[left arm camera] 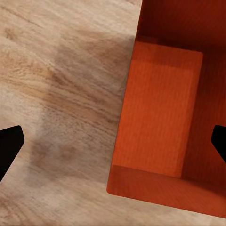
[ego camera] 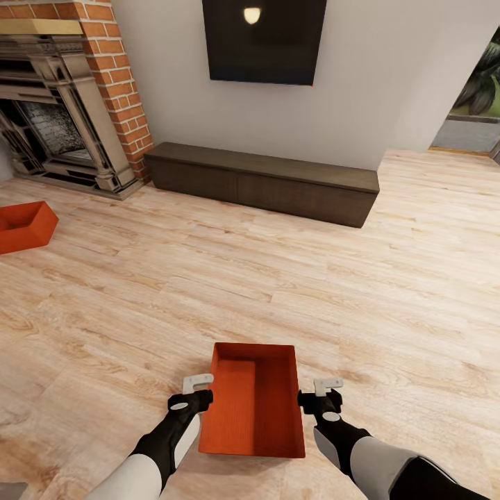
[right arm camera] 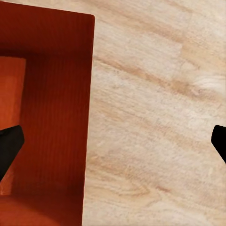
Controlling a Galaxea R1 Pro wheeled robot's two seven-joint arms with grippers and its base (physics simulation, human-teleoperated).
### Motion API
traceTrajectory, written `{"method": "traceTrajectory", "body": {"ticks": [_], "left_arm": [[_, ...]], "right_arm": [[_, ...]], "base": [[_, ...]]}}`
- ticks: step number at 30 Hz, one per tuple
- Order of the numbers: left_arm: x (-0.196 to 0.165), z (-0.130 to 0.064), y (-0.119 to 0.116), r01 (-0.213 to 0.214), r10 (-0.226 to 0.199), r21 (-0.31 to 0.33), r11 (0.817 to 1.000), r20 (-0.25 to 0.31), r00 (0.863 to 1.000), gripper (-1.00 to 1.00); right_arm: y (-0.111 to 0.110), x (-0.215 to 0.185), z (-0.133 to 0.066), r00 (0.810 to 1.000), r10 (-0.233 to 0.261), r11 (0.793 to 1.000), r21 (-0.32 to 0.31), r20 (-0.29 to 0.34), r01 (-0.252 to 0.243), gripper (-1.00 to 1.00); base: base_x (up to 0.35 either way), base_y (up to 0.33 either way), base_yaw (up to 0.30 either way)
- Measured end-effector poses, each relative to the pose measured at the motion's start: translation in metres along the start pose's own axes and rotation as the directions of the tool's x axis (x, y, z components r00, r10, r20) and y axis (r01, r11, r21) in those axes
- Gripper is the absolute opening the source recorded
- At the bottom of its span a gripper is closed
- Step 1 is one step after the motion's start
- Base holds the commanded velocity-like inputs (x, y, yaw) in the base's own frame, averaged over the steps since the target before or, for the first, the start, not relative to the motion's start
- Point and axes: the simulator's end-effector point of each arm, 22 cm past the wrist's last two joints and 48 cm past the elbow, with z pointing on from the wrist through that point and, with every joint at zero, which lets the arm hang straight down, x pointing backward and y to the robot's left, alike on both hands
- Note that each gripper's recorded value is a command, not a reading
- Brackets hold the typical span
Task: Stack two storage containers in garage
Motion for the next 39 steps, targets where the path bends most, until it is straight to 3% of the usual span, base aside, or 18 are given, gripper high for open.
{"method": "traceTrajectory", "body": {"ticks": [17,24,39], "left_arm": [[0.001,0.000,0.002,0.009,-0.009,-0.003,1.000,-0.003,1.000,1.00],[-0.003,0.011,0.001,0.015,-0.015,-0.002,1.000,0.037,0.999,1.00],[0.011,0.034,0.000,0.006,-0.006,-0.003,1.000,0.036,0.999,1.00]], "right_arm": [[0.004,0.000,0.000,1.000,0.001,1.000,-0.017,0.002,-0.001,1.00],[0.006,0.006,0.010,1.000,0.002,1.000,-0.017,0.003,-0.002,1.00],[0.010,0.021,0.031,1.000,0.003,1.000,-0.018,0.008,-0.003,1.00]], "base": [[0.000,0.000,0.000],[0.000,0.000,0.000],[0.000,0.000,0.000]]}}
